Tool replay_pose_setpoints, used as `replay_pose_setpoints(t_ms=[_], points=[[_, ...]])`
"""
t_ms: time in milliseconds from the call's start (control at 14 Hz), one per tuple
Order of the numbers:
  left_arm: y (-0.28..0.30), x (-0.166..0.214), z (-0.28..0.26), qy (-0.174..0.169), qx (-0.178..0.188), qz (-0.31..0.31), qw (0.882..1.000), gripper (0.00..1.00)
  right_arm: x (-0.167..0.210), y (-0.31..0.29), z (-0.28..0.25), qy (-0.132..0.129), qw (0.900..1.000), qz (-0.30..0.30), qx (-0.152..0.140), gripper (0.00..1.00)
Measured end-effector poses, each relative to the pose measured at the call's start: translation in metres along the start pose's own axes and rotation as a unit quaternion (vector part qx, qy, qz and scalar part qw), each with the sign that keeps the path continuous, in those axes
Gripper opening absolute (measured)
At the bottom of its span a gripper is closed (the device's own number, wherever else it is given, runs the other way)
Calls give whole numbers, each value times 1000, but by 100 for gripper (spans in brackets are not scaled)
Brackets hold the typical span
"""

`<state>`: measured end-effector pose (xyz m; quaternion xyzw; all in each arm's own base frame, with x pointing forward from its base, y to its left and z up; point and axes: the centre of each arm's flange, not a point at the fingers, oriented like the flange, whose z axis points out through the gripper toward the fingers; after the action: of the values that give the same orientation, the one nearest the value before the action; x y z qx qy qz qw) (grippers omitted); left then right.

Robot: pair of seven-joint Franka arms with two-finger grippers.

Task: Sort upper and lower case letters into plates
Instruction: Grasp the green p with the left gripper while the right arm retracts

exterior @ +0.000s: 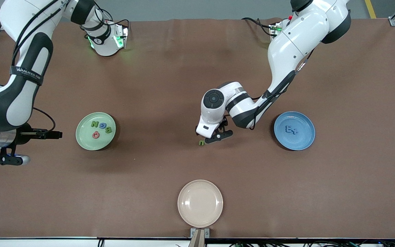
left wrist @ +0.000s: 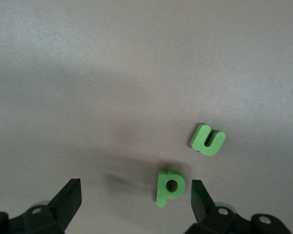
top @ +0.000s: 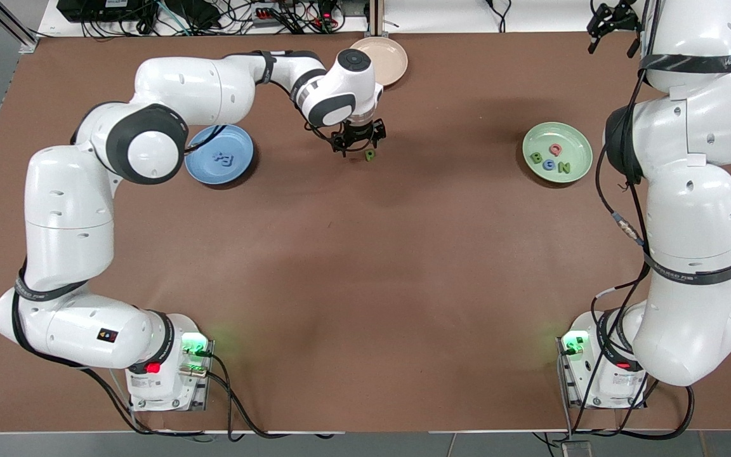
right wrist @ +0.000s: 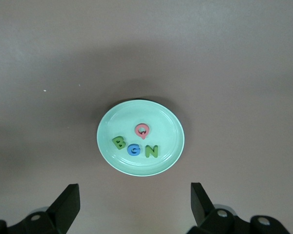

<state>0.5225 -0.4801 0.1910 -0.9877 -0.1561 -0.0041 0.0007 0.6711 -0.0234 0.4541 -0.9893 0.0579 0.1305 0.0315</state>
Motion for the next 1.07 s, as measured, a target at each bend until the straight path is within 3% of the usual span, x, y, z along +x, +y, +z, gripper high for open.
replay_pose_setpoints(t_ms=[285, 784, 1070], points=[[4, -1, 4, -1, -3, -1, 1000, 98, 9, -29, -16, 14, 999, -15, -27, 100], [3, -7, 26, -15, 6, 0, 1000, 98, -7, -58, -53, 40, 998, -6, -38, 100], [5, -7, 25, -13, -1, 0, 1000, 97, -24, -41, -67, 57, 997, -17, -44, 100]])
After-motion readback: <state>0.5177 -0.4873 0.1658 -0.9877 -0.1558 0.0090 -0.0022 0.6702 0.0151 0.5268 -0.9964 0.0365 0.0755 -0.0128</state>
